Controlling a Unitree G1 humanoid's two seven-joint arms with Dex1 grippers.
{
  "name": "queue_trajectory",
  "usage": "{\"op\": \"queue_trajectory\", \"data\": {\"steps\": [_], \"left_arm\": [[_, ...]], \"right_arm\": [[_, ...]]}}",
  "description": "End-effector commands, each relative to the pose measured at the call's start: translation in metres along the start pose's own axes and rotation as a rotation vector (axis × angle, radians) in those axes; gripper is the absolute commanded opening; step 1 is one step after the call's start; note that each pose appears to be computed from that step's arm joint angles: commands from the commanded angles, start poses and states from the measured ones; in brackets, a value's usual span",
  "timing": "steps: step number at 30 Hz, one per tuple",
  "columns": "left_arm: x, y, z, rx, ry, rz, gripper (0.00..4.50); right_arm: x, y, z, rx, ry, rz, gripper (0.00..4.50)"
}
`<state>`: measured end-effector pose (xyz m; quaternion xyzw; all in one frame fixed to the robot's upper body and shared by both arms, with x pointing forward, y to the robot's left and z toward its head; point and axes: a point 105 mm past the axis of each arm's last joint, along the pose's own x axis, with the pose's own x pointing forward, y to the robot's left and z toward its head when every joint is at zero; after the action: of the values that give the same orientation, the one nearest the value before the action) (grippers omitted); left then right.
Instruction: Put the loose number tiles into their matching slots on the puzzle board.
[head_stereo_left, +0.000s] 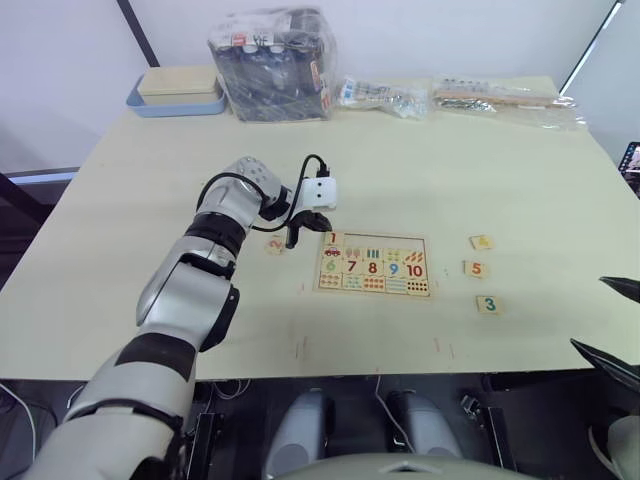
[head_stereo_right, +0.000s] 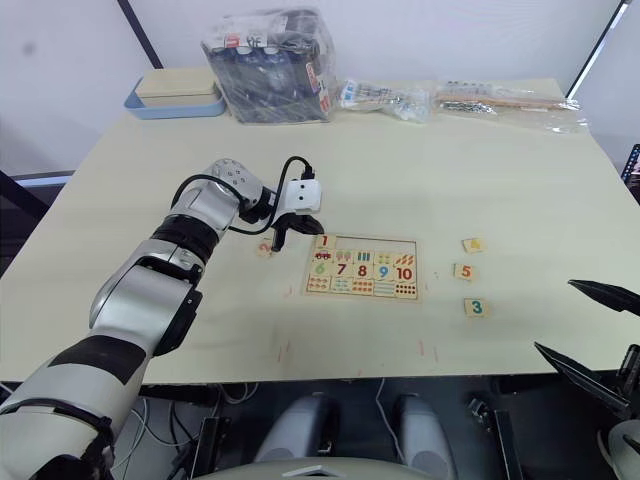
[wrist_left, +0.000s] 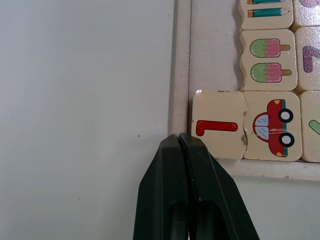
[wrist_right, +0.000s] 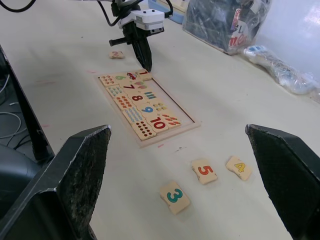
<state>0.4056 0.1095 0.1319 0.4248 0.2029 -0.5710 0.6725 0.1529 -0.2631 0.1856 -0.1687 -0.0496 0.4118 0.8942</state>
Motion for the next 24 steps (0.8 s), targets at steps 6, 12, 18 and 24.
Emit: {"op": "queue_trajectory", "data": {"steps": [6,12,18,24], "left_arm": [[-0.003,0.002,0.003,0.011,-0.008,0.01,0.05],[-0.01,0.008,0.004,-0.021,-0.054,0.06,0.05],[-0.038,0.013,0.012,-0.17,-0.28,0.145,0.05],[-0.058,0.002,0.013,-0.345,-0.426,0.291,0.05]], "right_arm": [[0.003,0.0,0.006,-0.035,-0.014,0.008,4.5],[0.004,0.001,0.007,-0.035,-0.019,0.009,4.5],[0.01,-0.001,0.006,-0.006,-0.05,-0.048,4.5],[0.025,-0.012,0.007,-0.01,-0.089,-0.155,4.5]]}}
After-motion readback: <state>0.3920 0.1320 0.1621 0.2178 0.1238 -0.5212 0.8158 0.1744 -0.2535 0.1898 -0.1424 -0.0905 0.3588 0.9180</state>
